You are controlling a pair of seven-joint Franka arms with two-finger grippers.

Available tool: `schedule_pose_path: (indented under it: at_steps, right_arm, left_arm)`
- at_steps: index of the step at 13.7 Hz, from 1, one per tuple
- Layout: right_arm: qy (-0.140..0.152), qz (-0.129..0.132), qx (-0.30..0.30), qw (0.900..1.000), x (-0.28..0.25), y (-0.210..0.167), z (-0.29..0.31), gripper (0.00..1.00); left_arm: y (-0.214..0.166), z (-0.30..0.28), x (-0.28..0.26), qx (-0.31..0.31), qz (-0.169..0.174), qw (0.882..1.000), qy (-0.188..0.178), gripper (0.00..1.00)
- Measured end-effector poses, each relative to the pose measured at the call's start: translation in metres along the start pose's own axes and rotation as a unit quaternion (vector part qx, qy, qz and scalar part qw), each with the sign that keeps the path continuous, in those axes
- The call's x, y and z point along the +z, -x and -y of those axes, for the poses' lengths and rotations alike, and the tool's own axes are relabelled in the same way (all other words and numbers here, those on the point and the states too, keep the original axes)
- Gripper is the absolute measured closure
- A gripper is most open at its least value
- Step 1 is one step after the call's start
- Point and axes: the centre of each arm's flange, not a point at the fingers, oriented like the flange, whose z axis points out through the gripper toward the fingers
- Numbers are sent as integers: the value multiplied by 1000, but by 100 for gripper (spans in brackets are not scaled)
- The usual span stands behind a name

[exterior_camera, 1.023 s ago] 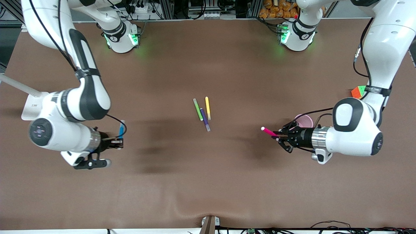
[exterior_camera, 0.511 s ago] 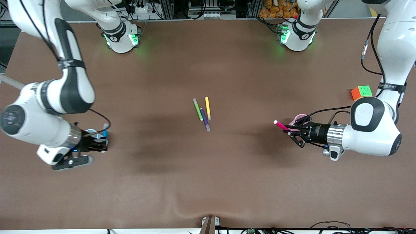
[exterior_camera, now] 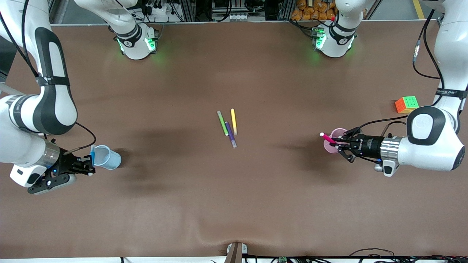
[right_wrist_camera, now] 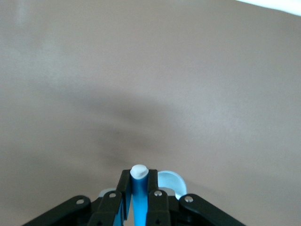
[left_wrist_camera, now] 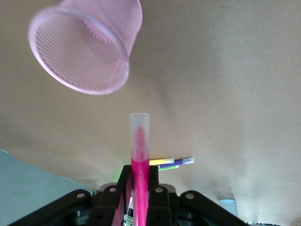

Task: Place pink and blue markers in matching cups
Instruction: 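Lower the markers into the cups and open both grippers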

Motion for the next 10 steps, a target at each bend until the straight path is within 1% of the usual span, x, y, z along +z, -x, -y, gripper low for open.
schedule_pose_path:
  at_steps: [3, 7, 10]
  right_arm:
    - [14, -28, -17, 999, 14, 6, -6, 82]
    - [29, -61, -44, 997, 40, 20, -8, 82]
    - [29, -66, -47, 996, 55, 32, -7, 82]
  left_arm:
    - [-17, 11, 0, -2, -6, 1000, -6, 82]
    - [-30, 22, 22, 5, -3, 1000, -16, 82]
    - [-35, 28, 31, 0, -5, 1000, -17, 82]
